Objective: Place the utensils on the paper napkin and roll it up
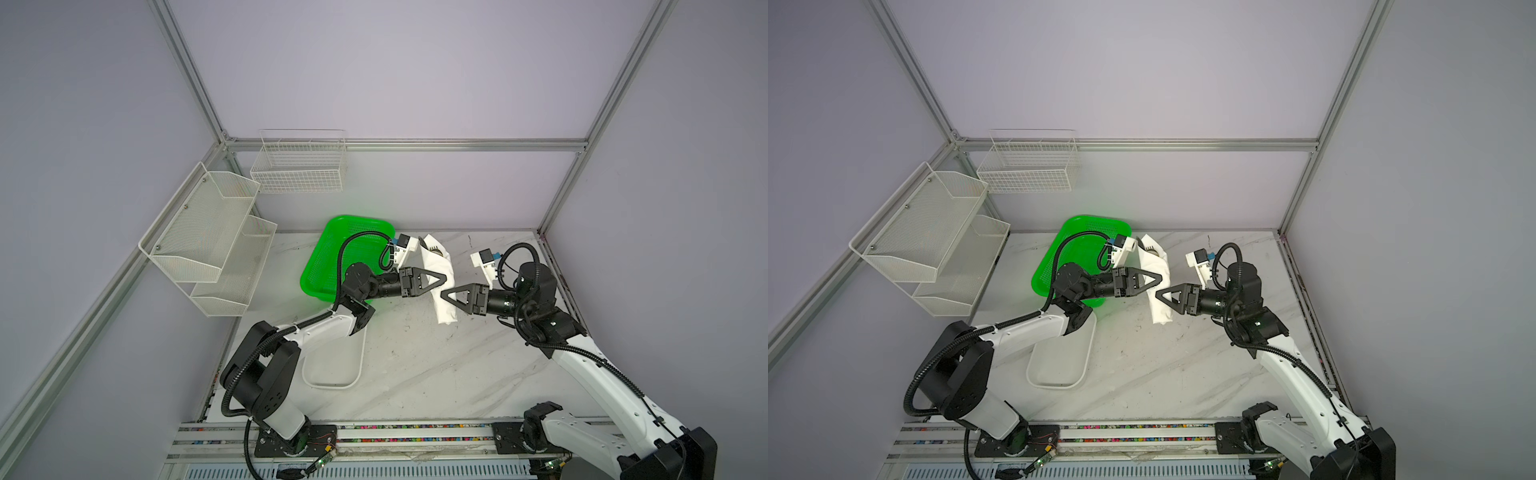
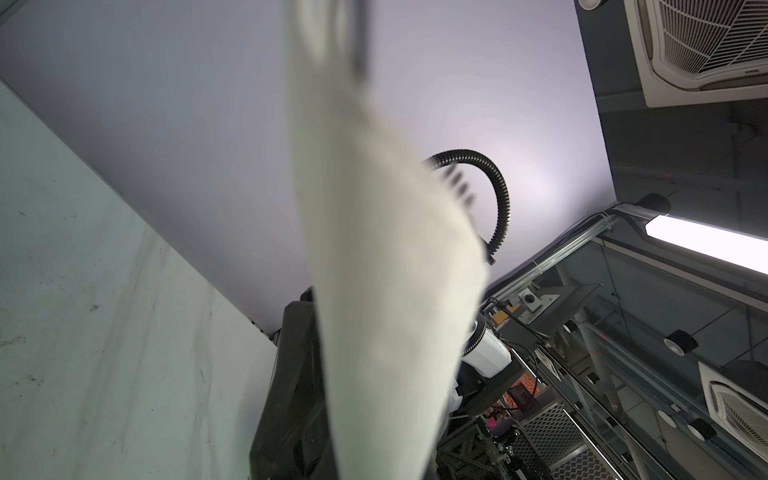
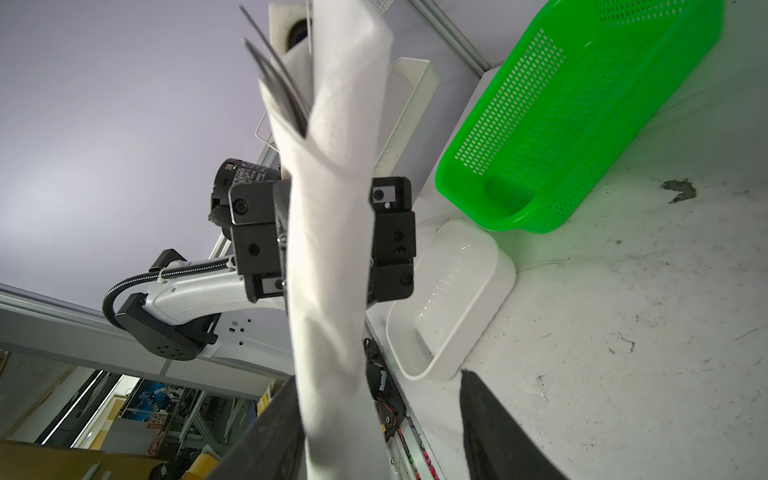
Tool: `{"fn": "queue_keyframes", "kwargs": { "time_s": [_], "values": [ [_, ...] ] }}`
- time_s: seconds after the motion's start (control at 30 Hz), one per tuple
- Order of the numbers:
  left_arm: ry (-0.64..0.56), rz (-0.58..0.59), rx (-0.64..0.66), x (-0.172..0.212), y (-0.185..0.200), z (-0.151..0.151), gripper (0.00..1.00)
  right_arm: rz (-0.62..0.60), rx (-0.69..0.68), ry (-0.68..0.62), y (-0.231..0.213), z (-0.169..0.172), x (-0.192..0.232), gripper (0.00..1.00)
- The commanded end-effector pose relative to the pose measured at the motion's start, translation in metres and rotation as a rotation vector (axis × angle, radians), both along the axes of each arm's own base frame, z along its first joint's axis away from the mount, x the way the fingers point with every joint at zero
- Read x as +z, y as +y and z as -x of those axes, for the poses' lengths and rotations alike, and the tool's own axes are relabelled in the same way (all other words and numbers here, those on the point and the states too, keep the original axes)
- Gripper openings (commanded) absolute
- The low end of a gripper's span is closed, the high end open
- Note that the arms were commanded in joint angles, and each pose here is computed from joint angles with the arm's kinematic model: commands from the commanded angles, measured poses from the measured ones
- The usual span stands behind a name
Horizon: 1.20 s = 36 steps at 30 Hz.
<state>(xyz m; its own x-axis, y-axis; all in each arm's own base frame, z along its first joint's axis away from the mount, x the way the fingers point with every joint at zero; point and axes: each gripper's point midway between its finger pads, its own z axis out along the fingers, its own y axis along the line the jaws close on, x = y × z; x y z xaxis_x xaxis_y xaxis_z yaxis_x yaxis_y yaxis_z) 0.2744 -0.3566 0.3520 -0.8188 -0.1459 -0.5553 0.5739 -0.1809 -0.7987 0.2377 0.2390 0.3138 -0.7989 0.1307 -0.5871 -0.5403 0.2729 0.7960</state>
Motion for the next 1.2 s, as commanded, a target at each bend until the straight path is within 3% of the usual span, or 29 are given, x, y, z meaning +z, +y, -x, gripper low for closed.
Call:
{"fn": "queue_keyframes", "kwargs": {
  "time_s": [0.0, 0.43, 0.77, 1.07, 1.17],
  "values": [
    [-0.119, 0.091, 0.018, 0.043, 0.009, 0.01, 0.07, -0.015, 0.027, -0.059, 0.003, 0.0, 0.015, 0.6],
    [-0.102, 0.091, 0.013, 0.038, 0.007, 0.007, 0.07, -0.043, 0.1, -0.077, 0.009, 0.007, 0.022, 0.48],
    [-0.093, 0.084, 0.014, 0.034, 0.005, 0.004, 0.07, -0.08, 0.139, -0.086, 0.015, 0.016, 0.03, 0.49],
    [-0.093, 0.067, 0.024, 0.031, 0.005, 0.003, 0.08, -0.054, 0.107, -0.099, 0.015, 0.013, 0.029, 0.23],
    [-0.084, 0.043, 0.045, 0.026, 0.005, 0.0, 0.14, -0.053, 0.091, -0.099, 0.014, 0.012, 0.029, 0.18]
  ]
}}
